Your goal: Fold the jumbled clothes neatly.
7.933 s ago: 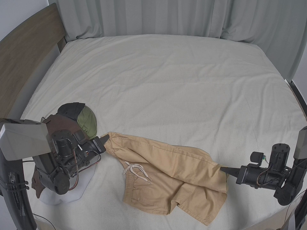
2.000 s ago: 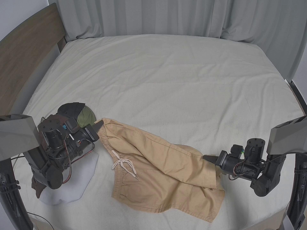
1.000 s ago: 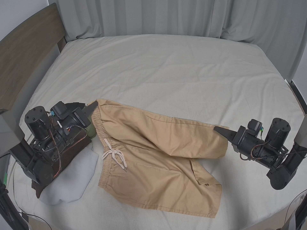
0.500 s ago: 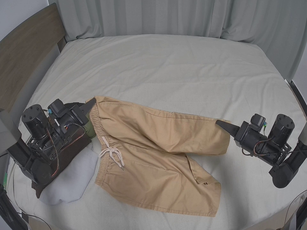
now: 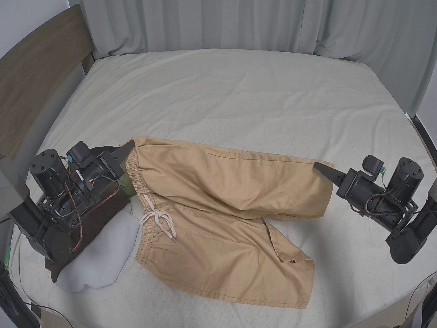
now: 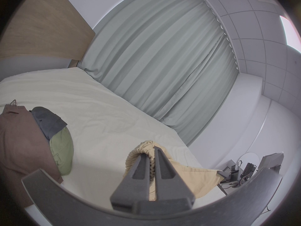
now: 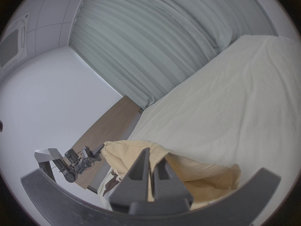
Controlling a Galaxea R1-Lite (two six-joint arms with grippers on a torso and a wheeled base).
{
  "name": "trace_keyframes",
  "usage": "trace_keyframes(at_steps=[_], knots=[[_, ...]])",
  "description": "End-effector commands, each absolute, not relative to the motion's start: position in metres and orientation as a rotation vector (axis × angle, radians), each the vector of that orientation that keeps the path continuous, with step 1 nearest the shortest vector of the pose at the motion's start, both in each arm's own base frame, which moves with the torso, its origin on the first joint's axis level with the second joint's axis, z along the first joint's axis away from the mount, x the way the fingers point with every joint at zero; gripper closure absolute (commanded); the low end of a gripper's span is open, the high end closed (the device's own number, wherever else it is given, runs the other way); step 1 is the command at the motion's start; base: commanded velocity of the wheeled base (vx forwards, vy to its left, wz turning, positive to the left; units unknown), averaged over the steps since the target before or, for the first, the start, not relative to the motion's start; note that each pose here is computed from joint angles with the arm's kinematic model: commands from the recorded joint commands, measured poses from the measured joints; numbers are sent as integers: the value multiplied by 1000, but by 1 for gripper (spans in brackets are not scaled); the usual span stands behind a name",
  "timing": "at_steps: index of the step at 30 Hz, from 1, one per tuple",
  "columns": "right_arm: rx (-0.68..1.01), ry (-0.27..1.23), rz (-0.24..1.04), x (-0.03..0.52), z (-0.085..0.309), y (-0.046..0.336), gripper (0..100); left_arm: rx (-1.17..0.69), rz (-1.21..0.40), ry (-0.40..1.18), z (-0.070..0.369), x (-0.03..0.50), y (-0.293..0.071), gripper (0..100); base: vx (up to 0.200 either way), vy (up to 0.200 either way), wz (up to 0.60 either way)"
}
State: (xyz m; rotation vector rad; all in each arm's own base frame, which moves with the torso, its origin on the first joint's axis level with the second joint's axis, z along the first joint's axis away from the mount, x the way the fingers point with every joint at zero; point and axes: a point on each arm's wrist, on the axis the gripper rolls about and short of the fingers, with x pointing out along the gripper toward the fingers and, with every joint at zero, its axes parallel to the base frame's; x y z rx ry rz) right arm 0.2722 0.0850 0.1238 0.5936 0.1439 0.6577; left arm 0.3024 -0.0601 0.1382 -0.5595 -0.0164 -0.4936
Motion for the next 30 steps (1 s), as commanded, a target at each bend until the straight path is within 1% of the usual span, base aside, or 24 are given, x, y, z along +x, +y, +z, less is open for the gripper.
trace_keyframes(at_steps=[1, 7, 18, 30], knots=[[576, 127, 643, 275, 125, 81, 100, -543, -484, -21, 138, 303, -57, 100, 0, 0, 0], [542, 109, 636, 277, 125, 79, 100, -481, -481, -14, 131, 305, -58, 100, 0, 0, 0], [487, 88, 624, 278, 125, 75, 100, -478, -481, -15, 131, 306, -58, 100, 0, 0, 0], [381, 52, 572, 287, 120, 65, 100, -467, -477, -8, 128, 307, -58, 100, 0, 0, 0]])
